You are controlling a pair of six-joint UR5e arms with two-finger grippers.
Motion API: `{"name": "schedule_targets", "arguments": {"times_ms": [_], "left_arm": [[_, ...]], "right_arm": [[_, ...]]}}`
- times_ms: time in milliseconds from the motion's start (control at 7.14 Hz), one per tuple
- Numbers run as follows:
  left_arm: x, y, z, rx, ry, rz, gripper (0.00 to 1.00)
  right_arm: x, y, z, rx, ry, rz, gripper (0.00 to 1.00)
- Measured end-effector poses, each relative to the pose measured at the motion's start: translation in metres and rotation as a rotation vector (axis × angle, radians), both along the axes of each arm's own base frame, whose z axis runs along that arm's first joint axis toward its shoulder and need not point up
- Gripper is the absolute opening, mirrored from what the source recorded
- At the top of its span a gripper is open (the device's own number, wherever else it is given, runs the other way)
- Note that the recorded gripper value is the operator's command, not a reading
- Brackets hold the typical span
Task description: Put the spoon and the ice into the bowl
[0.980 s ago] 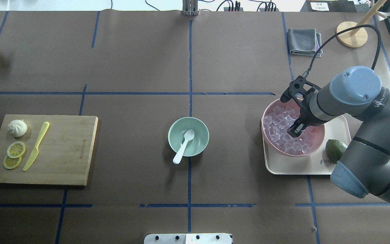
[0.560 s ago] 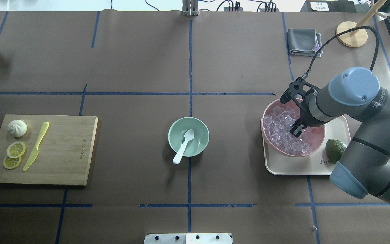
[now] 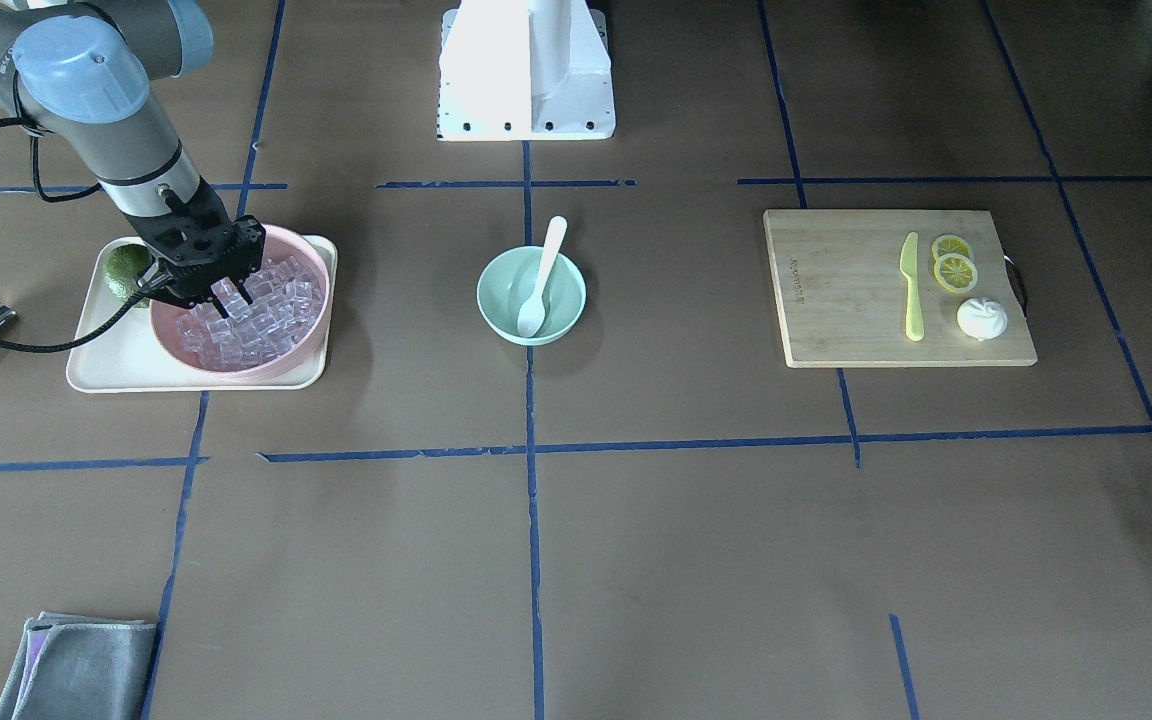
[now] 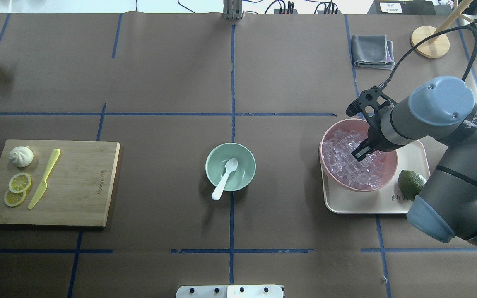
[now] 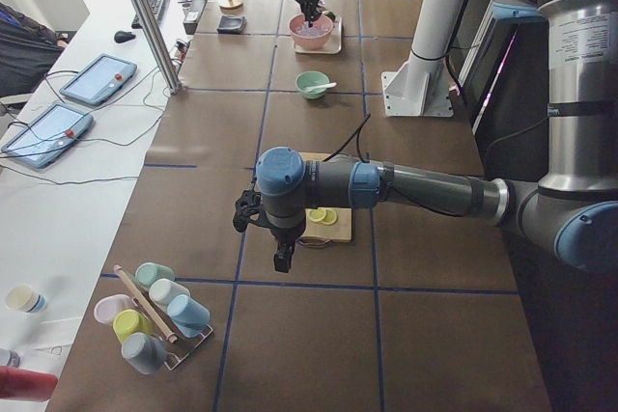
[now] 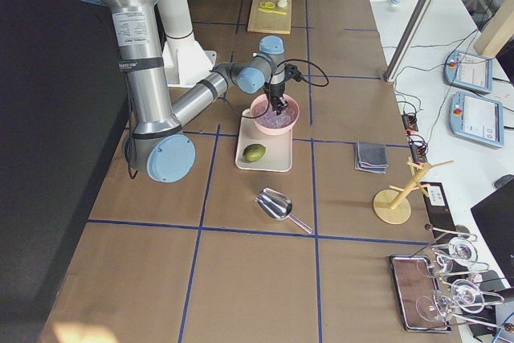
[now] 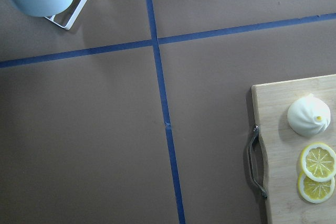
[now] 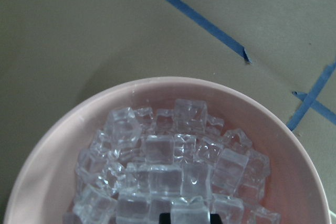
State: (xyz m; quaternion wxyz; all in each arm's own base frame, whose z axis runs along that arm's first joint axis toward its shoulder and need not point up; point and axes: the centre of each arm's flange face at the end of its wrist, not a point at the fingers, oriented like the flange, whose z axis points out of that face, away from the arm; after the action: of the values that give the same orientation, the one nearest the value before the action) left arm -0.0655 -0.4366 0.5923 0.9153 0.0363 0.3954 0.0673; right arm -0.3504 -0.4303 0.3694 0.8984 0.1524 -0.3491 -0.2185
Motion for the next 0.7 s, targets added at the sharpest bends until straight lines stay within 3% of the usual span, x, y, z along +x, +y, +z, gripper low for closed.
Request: {"name": "schedule_targets", "arguments": {"times_ms": [280,420,560,700], "left_arm": [[0.0,0.0,-0.001,0.001,0.0,-0.001,1.0],[0.0,0.0,-0.001,0.001,0.0,-0.001,1.0],[0.0,0.001,-0.001,0.0,0.001,-0.001,1.0],[0.0,0.001,-0.001,0.0,0.001,-0.001,1.0]], "right_arm": [[-0.009,-0.001,-0.026,-0.263,-0.089,0.258,0.0],[-0.026,0.003,-0.052,-0.379,-0.126,0.347,0.0],[-0.054,0.01,-0.087,-0.444,-0.122,0.404,0.01],[-0.088,0.021,-0.125,-0.462,-0.1,0.447,0.01]]}}
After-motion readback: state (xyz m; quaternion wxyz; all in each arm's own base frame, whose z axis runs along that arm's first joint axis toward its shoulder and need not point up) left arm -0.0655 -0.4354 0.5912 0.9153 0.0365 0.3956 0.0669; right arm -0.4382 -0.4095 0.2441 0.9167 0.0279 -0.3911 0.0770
